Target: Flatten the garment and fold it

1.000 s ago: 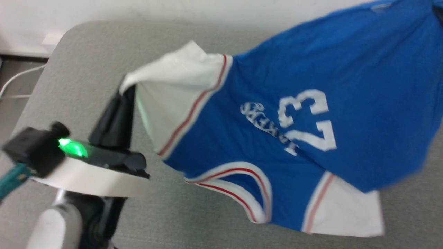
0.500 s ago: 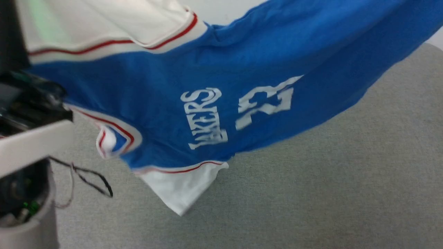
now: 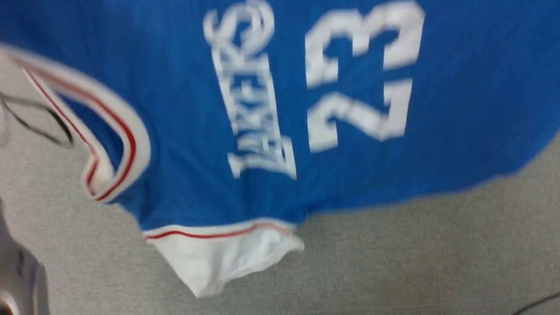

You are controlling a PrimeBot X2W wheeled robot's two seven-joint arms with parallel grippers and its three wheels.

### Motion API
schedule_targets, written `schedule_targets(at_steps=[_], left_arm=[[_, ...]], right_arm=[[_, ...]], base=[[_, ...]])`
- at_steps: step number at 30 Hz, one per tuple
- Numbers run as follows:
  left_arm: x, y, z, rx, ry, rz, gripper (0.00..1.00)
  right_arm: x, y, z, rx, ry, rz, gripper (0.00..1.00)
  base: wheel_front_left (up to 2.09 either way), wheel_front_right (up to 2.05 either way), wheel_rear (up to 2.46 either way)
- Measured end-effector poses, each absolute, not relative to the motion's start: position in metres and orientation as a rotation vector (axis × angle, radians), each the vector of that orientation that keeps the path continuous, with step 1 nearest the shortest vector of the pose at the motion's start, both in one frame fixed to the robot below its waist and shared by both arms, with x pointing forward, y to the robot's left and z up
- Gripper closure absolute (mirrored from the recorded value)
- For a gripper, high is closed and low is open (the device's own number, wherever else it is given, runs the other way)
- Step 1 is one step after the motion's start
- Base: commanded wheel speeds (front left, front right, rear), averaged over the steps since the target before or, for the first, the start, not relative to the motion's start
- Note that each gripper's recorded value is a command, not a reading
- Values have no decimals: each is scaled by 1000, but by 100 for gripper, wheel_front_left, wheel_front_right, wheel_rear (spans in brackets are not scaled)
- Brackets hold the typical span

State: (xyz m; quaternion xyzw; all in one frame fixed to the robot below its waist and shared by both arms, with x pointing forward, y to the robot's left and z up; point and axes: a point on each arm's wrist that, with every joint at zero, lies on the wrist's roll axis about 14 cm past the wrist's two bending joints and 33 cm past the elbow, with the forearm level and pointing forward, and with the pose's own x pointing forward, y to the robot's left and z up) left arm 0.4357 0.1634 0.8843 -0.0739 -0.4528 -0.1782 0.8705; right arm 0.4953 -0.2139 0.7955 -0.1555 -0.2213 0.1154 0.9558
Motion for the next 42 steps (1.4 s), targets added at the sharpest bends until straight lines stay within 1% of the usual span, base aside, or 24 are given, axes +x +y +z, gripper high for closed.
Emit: schedule_targets(at_steps=[8, 14, 19, 21, 22, 27, 30, 34, 38, 42], left_arm=[[533, 171, 877, -134, -896, -328, 100], [599, 173, 861, -114, -872, -284, 100], [631, 185, 857, -136, -944, -224, 100], [641, 184, 851, -121, -954, -225, 100], [647, 183, 847, -123, -951, -227, 100], [668, 172, 813, -92, -887, -251, 100], [675, 167, 778, -70, -806, -267, 100], [676, 162, 699, -71, -620, -281, 100], [650, 157, 630, -91, -455, -293, 100], [605, 154, 571, -114, -297, -303, 100]], right_arm=[[571, -214, 788, -315, -469, 218, 100], [632, -199, 769, -362, -472, 227, 100], [671, -196, 749, -383, -486, 219, 100], [682, -194, 740, -434, -492, 218, 100], [687, -194, 734, -457, -491, 217, 100], [709, -192, 694, -428, -446, 224, 100], [715, -180, 668, -395, -414, 255, 100], [707, -152, 612, -361, -324, 340, 100], [679, -134, 569, -319, -246, 406, 100], [637, -122, 533, -320, -170, 475, 100]], base=[[0, 0, 0], [0, 0, 0], [0, 0, 0], [0, 0, 0], [0, 0, 0], [0, 0, 0], [0, 0, 0], [0, 0, 0], [0, 0, 0], [0, 0, 0]])
